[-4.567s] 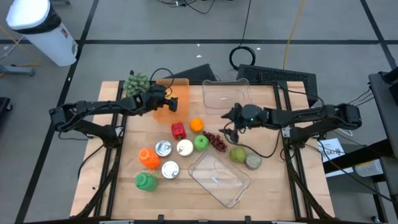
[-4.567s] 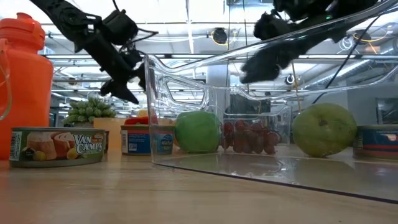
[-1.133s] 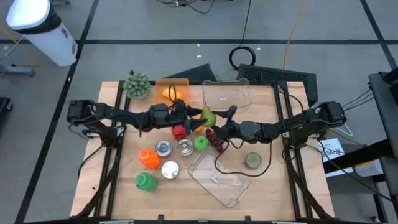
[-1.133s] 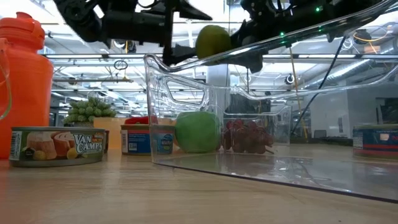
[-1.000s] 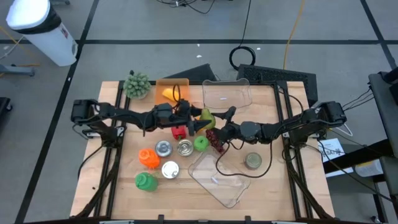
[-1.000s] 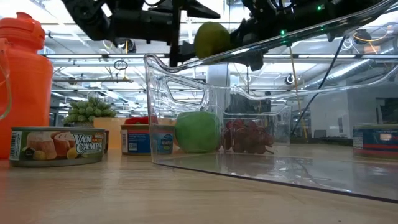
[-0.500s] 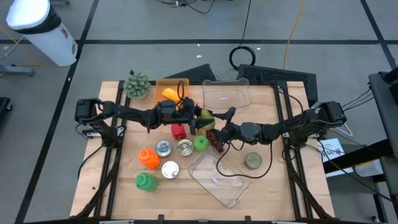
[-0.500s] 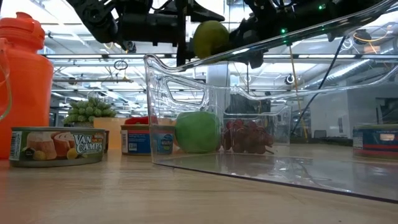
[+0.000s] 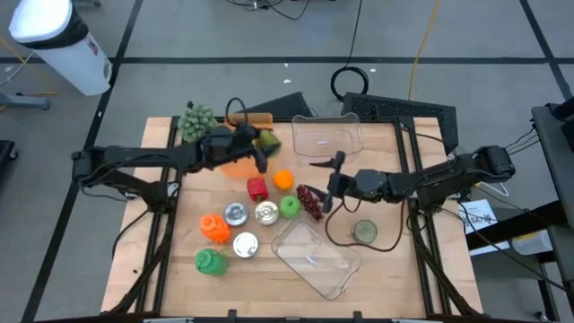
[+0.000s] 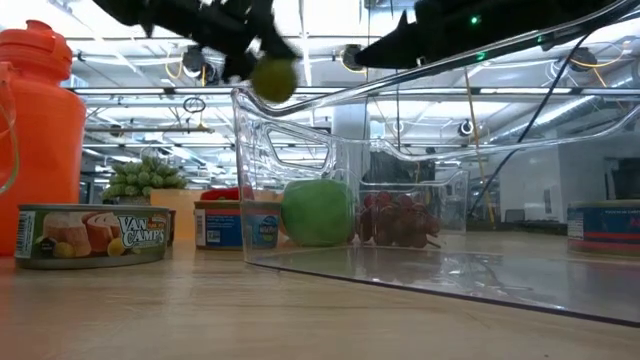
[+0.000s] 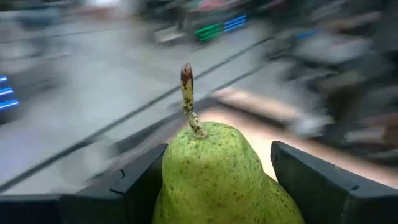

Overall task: Pick & Place Food Item
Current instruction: Put the pear into the orange bin, then put the grapes into the orange bin

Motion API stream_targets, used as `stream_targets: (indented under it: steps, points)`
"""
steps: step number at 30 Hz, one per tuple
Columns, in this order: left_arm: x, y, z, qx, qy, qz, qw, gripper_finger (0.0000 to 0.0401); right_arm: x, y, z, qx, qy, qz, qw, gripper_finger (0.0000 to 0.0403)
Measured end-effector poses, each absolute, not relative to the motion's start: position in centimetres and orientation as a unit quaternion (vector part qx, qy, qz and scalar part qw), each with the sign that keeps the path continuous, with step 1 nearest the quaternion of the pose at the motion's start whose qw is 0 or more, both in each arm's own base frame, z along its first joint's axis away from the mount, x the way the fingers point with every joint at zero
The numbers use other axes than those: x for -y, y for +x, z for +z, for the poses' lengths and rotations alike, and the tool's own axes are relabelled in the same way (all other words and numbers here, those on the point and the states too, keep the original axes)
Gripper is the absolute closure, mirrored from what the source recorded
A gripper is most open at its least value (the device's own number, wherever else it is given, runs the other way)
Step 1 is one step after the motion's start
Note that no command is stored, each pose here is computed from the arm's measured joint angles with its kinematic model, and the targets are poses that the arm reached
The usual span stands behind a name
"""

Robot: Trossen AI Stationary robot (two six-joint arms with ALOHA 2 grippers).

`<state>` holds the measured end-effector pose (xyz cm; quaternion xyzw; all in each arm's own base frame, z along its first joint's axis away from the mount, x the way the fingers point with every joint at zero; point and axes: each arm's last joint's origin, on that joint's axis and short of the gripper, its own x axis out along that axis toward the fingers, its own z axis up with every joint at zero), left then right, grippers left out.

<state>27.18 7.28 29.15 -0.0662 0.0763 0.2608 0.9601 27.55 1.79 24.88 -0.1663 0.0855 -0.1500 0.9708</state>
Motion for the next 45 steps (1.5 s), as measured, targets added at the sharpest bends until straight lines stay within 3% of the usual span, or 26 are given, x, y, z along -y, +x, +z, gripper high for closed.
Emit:
stream_targets:
  steps: [7,13,20,27,29,39,45]
  points:
    - [-7.8,24.9,23.6,-0.145,-0.062,0.412,0.898,0.0124,-1.2,27.2,24.9,-0.100,-0.165,-0.150,0.970,0.0113]
    - [-8.1,22.0,18.7,-0.136,-0.057,0.506,0.850,0.0124,-0.3,27.2,24.7,-0.112,-0.146,-0.155,0.971,0.0113]
    - [-8.7,20.3,16.7,-0.118,-0.074,0.520,0.843,0.0123,0.2,27.3,24.6,-0.111,-0.125,-0.139,0.976,0.0114]
    - [-9.0,20.2,16.5,-0.121,-0.093,0.503,0.851,0.0023,0.2,27.3,24.4,-0.116,-0.114,-0.140,0.977,0.0108]
    - [-9.0,20.2,16.5,-0.121,-0.098,0.494,0.855,0.0011,0.2,27.2,24.2,-0.125,-0.108,-0.138,0.976,0.0106]
    - [-9.0,20.3,16.6,-0.119,-0.101,0.489,0.858,0.0048,0.0,26.5,22.1,-0.227,0.001,-0.114,0.967,0.0108]
    - [-8.7,20.4,16.6,-0.119,-0.100,0.483,0.862,0.0046,-0.3,26.0,20.3,-0.283,0.080,-0.105,0.950,0.0110]
